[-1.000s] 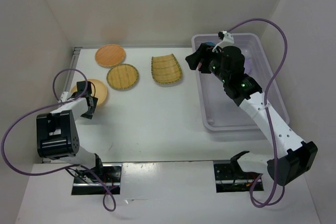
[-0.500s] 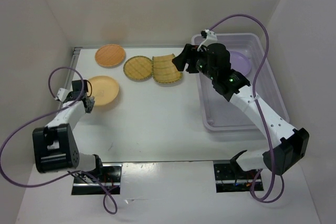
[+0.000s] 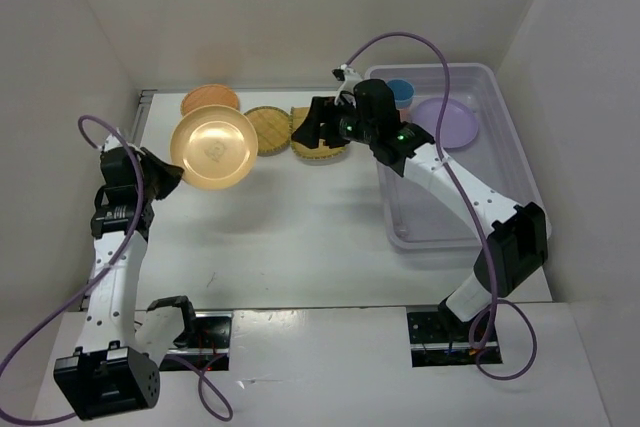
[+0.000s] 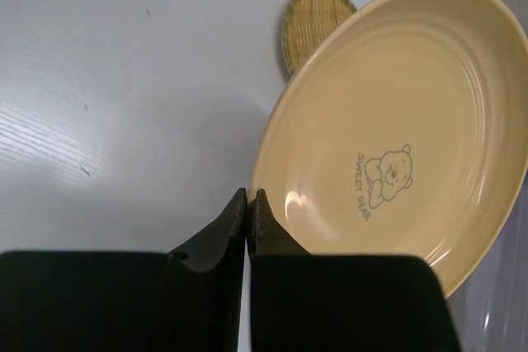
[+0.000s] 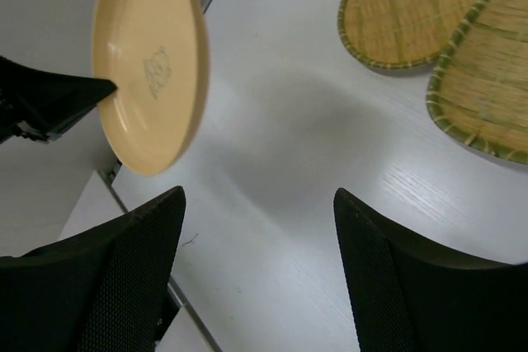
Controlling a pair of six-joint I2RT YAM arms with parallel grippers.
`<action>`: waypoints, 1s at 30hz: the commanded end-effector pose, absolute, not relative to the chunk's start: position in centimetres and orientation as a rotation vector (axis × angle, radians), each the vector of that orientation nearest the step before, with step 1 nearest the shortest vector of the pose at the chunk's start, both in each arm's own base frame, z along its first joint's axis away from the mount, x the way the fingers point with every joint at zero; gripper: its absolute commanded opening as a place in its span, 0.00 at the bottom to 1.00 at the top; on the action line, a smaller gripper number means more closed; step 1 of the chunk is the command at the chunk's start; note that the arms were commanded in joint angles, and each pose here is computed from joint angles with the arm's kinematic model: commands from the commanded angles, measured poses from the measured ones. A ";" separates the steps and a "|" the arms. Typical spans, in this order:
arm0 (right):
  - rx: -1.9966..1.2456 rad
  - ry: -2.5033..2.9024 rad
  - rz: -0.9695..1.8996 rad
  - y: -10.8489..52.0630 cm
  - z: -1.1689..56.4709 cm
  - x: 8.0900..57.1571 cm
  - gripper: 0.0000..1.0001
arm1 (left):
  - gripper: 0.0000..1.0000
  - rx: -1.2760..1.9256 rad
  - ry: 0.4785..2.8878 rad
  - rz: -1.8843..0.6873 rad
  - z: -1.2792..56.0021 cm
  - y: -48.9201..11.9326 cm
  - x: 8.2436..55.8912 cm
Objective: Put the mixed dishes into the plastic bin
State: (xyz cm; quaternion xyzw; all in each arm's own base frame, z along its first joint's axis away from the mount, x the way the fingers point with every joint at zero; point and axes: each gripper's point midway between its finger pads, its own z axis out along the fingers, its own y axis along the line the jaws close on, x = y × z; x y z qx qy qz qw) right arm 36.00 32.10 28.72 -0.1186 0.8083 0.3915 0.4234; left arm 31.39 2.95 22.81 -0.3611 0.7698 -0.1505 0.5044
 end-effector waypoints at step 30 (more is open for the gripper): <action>-0.465 2.075 1.034 40.9 25.9 33.7 0.08 | 0.34 -0.218 2.064 -0.779 23.7 -5.6 30.3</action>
